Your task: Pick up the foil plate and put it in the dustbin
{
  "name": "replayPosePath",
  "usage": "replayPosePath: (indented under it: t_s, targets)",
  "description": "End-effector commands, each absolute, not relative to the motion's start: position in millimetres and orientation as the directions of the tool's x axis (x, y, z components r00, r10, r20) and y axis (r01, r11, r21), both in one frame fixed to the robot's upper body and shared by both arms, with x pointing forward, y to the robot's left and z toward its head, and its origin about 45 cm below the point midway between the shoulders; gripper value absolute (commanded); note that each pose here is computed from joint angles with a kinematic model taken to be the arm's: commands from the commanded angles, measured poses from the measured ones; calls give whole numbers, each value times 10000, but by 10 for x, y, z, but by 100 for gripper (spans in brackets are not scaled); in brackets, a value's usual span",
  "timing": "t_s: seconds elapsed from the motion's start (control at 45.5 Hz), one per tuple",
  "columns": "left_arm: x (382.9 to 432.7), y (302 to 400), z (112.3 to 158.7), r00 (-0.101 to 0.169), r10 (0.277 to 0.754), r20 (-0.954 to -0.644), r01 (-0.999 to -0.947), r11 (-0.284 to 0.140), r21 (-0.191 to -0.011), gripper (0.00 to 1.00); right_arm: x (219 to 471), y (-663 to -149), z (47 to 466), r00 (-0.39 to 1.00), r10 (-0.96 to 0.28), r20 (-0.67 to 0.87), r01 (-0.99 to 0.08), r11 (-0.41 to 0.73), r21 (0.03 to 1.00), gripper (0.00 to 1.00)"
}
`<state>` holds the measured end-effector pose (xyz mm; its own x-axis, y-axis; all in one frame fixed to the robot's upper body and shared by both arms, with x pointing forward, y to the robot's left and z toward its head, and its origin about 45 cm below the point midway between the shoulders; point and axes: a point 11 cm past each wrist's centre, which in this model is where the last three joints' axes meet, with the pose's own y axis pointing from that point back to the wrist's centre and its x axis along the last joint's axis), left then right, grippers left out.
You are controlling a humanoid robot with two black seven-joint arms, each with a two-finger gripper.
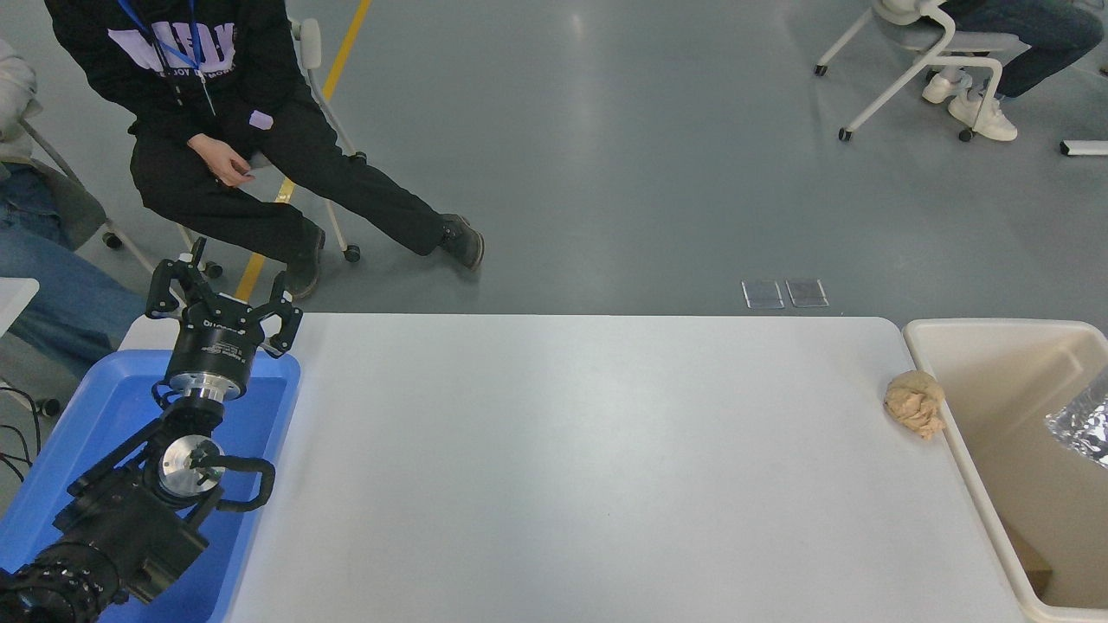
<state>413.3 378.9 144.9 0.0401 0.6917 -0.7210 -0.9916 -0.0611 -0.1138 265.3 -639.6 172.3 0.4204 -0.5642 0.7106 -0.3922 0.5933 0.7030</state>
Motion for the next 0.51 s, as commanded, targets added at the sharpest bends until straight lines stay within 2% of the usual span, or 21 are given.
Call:
replayPosePath:
  t_s: [0.0, 0.22, 0.484]
  targets:
    - [4132, 3791, 1449, 386, 6924, -7205, -9915, -631, -1138, 99, 2563, -6432, 1355, 3876, -5355, 7503, -3967, 6378, 6602, 0]
    - [4132, 3791, 1449, 386, 6924, -7205, -9915, -631, -1138, 99, 2733, -6404, 1320, 3836, -4537, 8044, -4434, 6735, 5914, 0]
    - [4132, 3791, 1449, 386, 6924, -7205, -9915, -631, -1138, 99, 2730, -6361, 1235, 3809, -4131, 8272, -4609, 6907, 5572, 0]
